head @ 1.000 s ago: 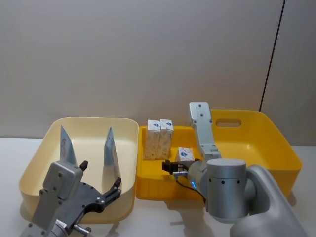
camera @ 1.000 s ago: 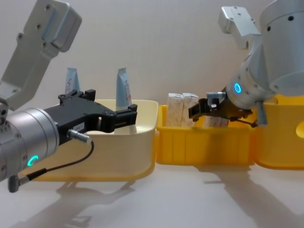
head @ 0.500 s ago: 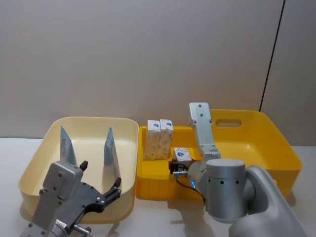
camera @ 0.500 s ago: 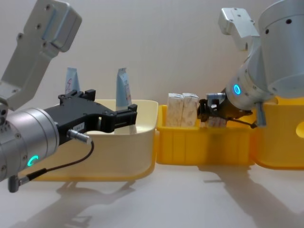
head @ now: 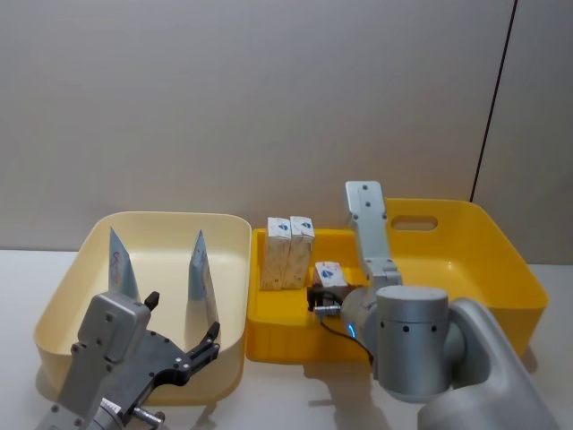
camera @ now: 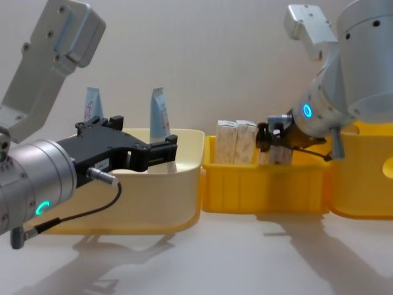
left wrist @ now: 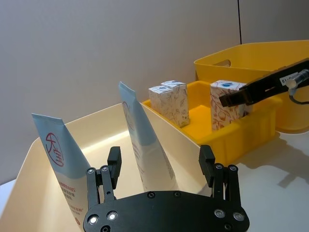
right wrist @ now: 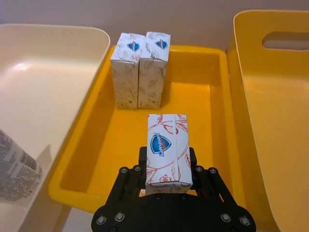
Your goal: Bimanual collaborative sorting of washing and personal care products
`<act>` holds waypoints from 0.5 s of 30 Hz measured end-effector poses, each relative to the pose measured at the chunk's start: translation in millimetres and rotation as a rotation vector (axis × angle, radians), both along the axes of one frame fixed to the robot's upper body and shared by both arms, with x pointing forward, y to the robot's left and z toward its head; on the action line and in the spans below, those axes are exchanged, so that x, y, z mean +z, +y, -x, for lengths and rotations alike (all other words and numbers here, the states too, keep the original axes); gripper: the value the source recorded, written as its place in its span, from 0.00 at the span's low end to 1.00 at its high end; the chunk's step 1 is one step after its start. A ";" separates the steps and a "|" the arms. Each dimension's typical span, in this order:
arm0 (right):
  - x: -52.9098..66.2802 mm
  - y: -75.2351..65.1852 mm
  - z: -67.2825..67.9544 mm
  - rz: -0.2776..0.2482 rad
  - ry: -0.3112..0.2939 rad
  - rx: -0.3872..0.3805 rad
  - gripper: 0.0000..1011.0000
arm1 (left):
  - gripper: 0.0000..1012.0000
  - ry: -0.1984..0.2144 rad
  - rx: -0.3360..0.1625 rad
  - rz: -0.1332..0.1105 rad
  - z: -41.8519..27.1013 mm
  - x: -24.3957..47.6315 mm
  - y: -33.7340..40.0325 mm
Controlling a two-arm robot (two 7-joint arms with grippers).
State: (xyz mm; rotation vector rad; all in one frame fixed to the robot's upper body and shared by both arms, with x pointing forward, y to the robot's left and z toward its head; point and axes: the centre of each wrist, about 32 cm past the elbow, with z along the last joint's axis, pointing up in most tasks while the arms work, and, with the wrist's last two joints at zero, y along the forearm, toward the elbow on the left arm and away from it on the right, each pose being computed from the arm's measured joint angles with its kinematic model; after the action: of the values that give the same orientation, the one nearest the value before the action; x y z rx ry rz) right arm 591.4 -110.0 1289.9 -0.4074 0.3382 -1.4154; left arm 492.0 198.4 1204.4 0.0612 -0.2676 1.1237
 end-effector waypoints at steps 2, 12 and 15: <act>2.7 -0.9 1.4 -0.012 -0.016 0.005 0.42 | 0.99 0.000 0.000 0.000 0.0 0.0 0.0; 17.5 -6.3 9.7 -0.070 -0.110 0.028 0.42 | 0.99 0.000 0.000 0.000 0.0 0.0 0.0; 24.5 -9.6 13.8 -0.093 -0.160 0.035 0.42 | 0.99 0.000 0.000 0.000 0.0 0.0 0.0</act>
State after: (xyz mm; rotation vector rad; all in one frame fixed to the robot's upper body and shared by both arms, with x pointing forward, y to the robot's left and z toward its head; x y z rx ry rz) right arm 577.7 -119.6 1314.4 -0.2212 0.2645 -1.3822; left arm 492.0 198.4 1204.4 0.0611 -0.2676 1.1237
